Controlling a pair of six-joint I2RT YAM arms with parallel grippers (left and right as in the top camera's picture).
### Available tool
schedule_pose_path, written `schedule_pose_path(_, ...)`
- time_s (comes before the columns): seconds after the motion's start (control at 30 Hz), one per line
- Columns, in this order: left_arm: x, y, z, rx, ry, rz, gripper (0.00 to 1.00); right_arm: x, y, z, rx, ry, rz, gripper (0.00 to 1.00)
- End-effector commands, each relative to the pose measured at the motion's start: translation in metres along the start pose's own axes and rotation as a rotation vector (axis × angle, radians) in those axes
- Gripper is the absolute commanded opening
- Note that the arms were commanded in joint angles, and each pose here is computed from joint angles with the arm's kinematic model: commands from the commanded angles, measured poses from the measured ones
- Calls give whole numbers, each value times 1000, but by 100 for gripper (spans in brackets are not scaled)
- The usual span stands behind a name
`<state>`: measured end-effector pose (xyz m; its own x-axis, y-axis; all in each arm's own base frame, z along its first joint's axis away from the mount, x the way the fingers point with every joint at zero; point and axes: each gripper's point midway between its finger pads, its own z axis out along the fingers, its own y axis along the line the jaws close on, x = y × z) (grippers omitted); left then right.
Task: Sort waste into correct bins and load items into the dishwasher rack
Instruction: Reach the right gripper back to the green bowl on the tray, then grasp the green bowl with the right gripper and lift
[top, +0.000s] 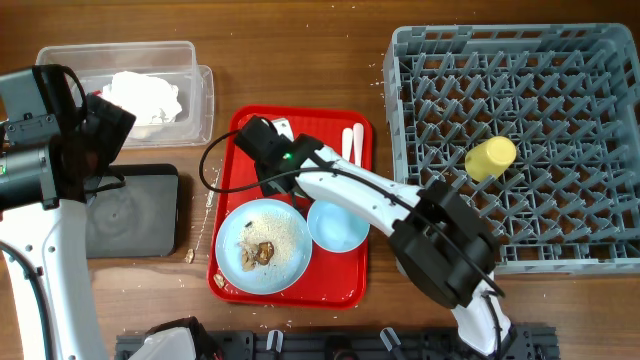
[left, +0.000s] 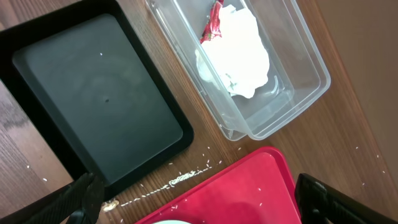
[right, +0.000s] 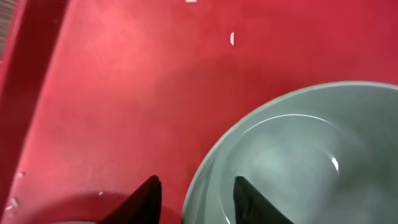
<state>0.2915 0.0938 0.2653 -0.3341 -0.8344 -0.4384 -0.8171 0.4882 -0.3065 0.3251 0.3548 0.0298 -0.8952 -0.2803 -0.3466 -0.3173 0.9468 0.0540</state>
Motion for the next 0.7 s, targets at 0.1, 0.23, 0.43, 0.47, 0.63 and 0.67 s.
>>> schedule_pose_path(0.1,-4,1,-1,-3,-14,-8,100,-2,-2,7,18,-3,7,17)
schedule_pose_path(0.23,-4,1,-1,-3,-14,-8,100,-19,10,-14,-25,-18,15,4)
schedule_pose_path(0.43,-4,1,-1,-3,-14,-8,100,-68,14,-82,-76,-117,20,4)
schedule_pose_path(0.47,-4,1,-1,-3,-14,-8,100,-86,4,-108,-84,-157,29,4)
schedule_pose_path(0.63,-4,1,-1,-3,-14,-8,100,-144,-106,-205,-159,-302,149,4)
schedule_pose_path(0.67,-4,1,-1,-3,-14,-8,100,-149,-130,-214,-184,-310,175,4)
